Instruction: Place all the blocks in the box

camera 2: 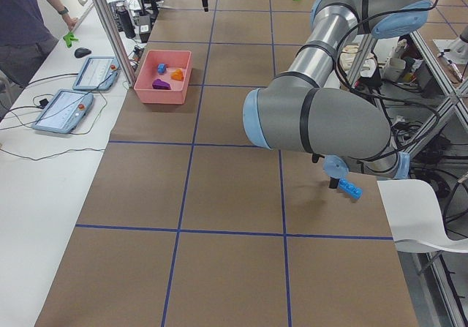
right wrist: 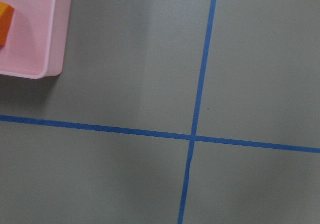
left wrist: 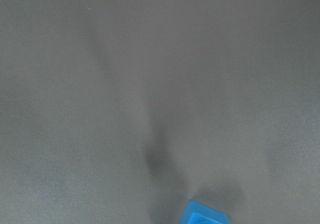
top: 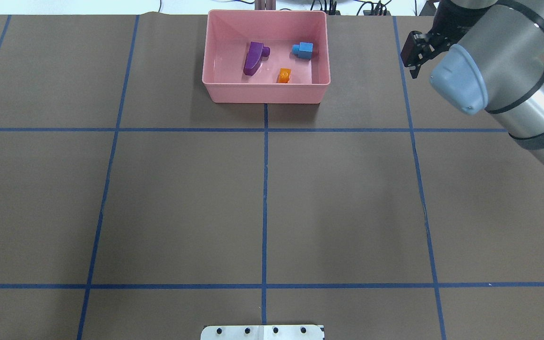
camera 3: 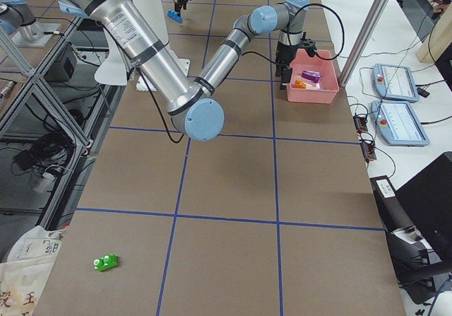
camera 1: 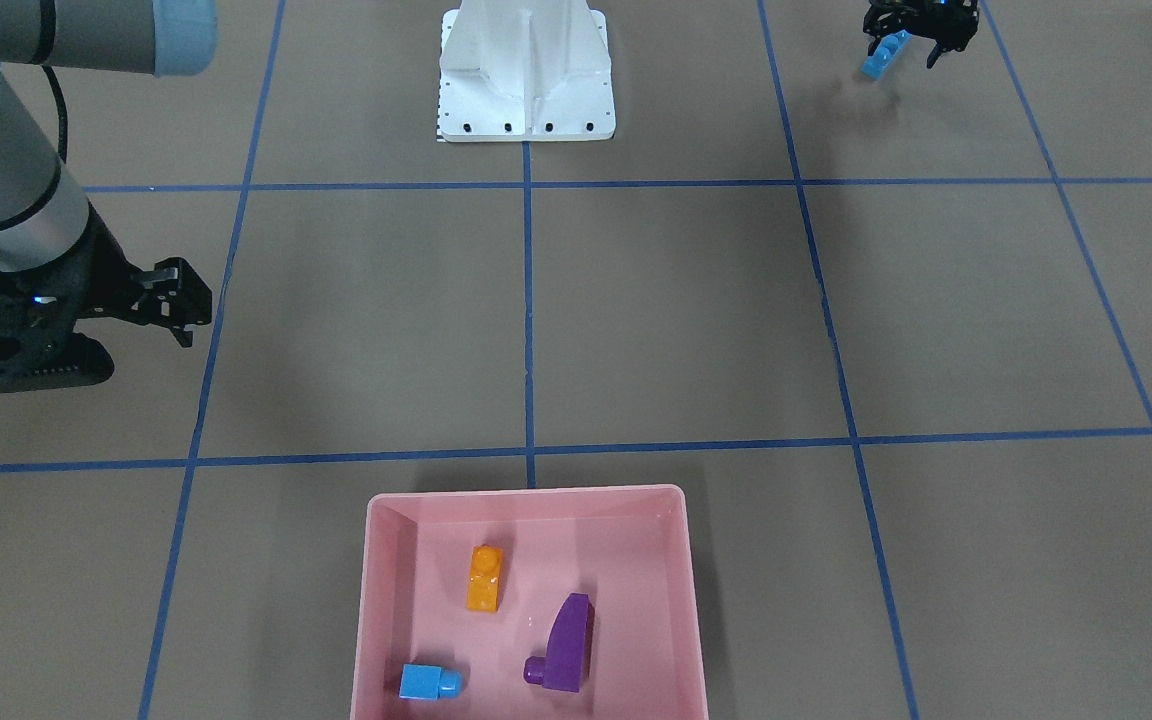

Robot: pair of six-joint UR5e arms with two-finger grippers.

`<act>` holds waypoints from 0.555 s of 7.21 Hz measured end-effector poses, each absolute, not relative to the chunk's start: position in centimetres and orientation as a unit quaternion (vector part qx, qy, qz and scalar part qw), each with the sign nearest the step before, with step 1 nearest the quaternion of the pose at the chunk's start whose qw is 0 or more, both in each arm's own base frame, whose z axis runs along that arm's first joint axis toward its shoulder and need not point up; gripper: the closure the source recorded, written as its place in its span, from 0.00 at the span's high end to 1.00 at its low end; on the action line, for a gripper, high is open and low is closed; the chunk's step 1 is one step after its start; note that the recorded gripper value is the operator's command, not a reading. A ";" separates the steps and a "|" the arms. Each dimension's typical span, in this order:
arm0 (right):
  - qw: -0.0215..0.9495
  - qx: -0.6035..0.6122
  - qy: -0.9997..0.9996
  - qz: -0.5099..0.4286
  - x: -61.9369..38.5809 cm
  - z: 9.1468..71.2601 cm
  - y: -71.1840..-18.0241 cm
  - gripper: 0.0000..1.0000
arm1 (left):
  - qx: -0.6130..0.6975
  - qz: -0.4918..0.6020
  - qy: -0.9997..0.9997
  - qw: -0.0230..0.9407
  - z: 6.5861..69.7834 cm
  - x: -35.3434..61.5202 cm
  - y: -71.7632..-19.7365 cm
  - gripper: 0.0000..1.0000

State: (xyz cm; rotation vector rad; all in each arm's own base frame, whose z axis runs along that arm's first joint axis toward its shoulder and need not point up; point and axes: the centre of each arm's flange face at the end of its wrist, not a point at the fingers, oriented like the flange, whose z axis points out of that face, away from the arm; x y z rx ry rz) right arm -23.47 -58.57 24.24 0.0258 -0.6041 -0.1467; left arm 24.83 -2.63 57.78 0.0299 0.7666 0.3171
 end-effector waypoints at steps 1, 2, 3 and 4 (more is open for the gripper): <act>0.952 0.012 -0.294 -0.087 -21.4 26.6 -58.2 0.99 | 0.013 0.154 0.372 0.915 57.9 24.9 -2.5 0.95; 0.950 0.010 -0.294 -0.102 -19.0 29.1 -58.1 0.99 | 0.011 0.156 0.372 0.915 57.9 24.9 -2.3 0.76; 0.948 0.009 -0.296 -0.113 -16.5 31.2 -58.0 0.99 | 0.008 0.157 0.372 0.915 57.9 24.9 -2.0 0.57; 0.947 0.010 -0.297 -0.120 -14.6 32.5 -58.0 0.99 | 0.005 0.158 0.373 0.914 57.9 25.0 -1.8 0.53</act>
